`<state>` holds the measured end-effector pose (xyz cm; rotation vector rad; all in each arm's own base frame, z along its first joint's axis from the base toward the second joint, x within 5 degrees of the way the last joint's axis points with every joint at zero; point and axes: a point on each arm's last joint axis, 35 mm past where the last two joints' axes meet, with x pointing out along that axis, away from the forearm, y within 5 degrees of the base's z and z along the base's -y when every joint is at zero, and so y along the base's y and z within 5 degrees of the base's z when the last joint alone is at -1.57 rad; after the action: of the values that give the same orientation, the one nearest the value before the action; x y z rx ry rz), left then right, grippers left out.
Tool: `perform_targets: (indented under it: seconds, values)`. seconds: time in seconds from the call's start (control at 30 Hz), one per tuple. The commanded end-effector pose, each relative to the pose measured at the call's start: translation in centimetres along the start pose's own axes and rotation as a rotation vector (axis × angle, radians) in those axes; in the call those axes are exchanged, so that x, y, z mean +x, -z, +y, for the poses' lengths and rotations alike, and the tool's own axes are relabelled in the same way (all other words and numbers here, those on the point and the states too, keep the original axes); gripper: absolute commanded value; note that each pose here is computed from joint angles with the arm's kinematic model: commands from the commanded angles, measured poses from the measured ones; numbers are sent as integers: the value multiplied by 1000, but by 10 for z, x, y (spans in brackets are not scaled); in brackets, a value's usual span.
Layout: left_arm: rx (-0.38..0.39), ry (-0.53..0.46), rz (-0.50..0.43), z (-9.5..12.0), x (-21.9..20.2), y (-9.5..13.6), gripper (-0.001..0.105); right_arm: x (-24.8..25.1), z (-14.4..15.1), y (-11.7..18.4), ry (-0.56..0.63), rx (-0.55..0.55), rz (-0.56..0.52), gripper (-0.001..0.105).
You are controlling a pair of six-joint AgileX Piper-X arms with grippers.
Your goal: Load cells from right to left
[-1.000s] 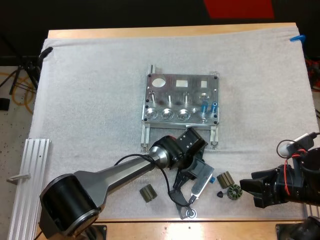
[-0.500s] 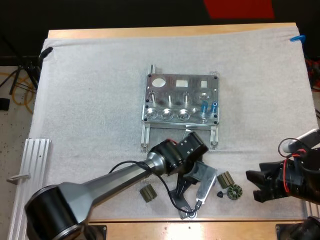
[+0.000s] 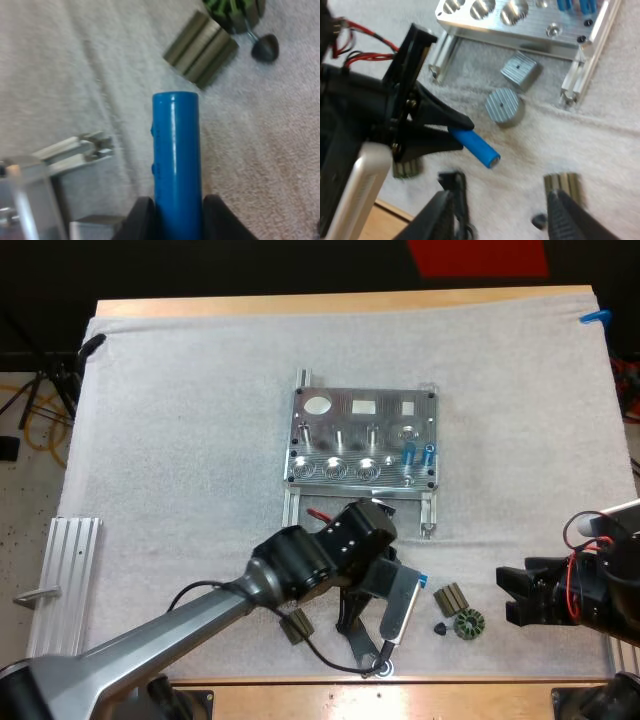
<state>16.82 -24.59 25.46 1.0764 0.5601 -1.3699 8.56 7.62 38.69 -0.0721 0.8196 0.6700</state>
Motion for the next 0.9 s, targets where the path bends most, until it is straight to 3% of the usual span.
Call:
perform_targets:
  seconds: [0.0,0.1,0.5,0.87]
  values:
    - [-5,-34,-14,0,-12,-2,3,-2,1,-4,-10,12,-35,47]
    - [1,-69,-42,-1,-26,-4,3,-2,2,-8,-25,39,-70,54]
    - [18,-209,-127,-5,-75,-8,3,0,9,-18,-186,88,-140,54]
    - [27,-266,-184,-7,-94,-10,3,41,8,-7,-351,154,-134,54]
